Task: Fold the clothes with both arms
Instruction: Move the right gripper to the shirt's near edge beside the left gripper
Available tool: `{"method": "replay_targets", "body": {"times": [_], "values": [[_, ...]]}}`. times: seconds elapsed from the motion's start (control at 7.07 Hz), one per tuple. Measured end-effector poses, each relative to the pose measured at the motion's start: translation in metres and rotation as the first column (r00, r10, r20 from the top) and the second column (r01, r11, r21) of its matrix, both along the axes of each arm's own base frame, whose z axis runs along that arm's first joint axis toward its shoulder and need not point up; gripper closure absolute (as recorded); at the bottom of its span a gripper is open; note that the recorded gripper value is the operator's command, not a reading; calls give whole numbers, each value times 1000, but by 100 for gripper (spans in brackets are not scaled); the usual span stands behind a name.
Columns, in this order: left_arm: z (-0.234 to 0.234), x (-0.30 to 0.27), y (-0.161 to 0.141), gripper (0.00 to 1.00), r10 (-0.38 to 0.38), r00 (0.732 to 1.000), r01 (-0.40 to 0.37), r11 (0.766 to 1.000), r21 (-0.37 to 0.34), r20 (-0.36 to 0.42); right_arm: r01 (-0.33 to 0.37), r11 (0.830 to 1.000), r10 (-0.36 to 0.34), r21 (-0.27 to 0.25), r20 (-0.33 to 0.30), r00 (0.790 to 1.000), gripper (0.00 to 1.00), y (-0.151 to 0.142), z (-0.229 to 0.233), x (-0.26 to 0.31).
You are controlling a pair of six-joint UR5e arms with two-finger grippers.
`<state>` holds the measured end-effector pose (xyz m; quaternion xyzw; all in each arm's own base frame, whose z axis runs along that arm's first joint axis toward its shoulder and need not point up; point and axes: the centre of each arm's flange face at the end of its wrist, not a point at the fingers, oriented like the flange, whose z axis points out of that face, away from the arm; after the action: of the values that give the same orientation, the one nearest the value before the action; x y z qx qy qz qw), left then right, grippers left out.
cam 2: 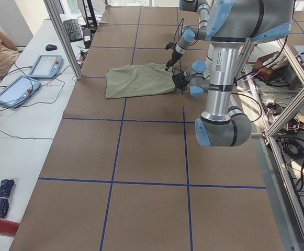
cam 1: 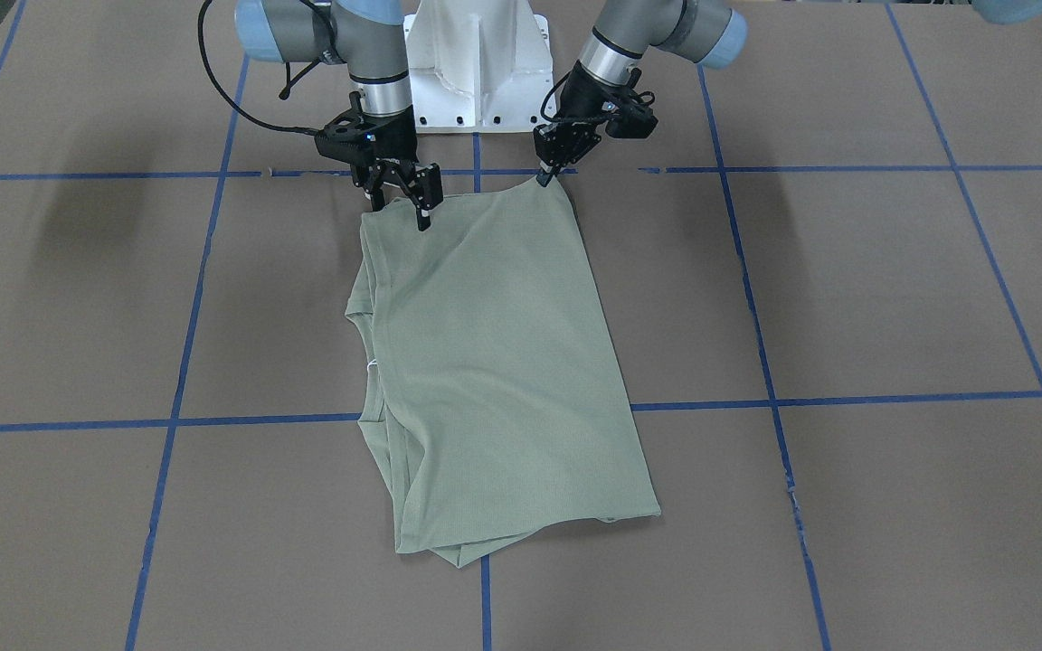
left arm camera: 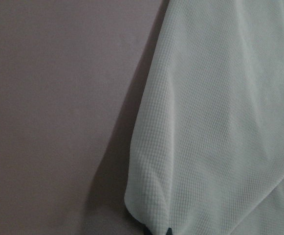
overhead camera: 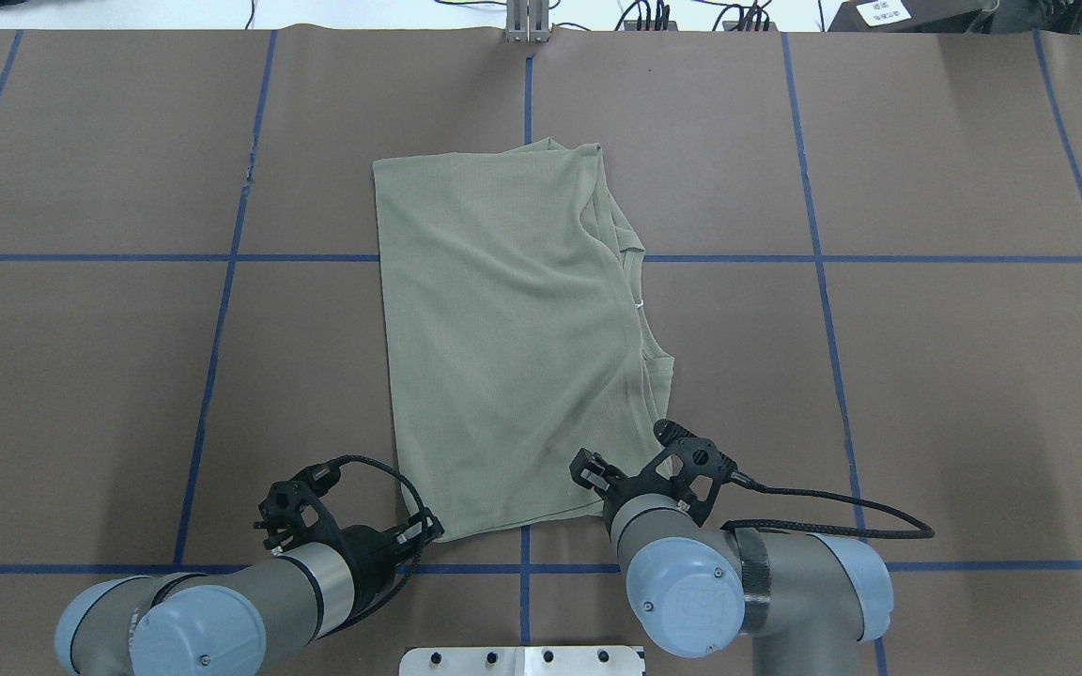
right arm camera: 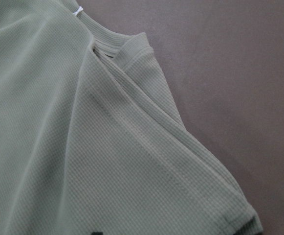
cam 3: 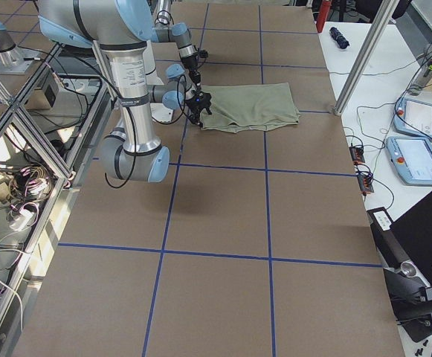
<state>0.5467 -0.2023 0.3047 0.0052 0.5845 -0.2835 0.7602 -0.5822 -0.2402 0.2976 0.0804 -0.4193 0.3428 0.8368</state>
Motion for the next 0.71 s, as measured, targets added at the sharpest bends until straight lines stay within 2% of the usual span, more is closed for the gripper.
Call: {"method": "replay_targets", "body": {"times": [0.14, 0.71], "values": [[0, 0, 0, 100, 0, 1000, 0, 1000, 0, 0, -10, 1000, 10, -10, 8, 1000, 100, 0, -1, 0], [0, 0, 0, 100, 0, 1000, 0, 1000, 0, -2, -24, 999, 25, -24, 29, 999, 100, 0, -9, -1]]}}
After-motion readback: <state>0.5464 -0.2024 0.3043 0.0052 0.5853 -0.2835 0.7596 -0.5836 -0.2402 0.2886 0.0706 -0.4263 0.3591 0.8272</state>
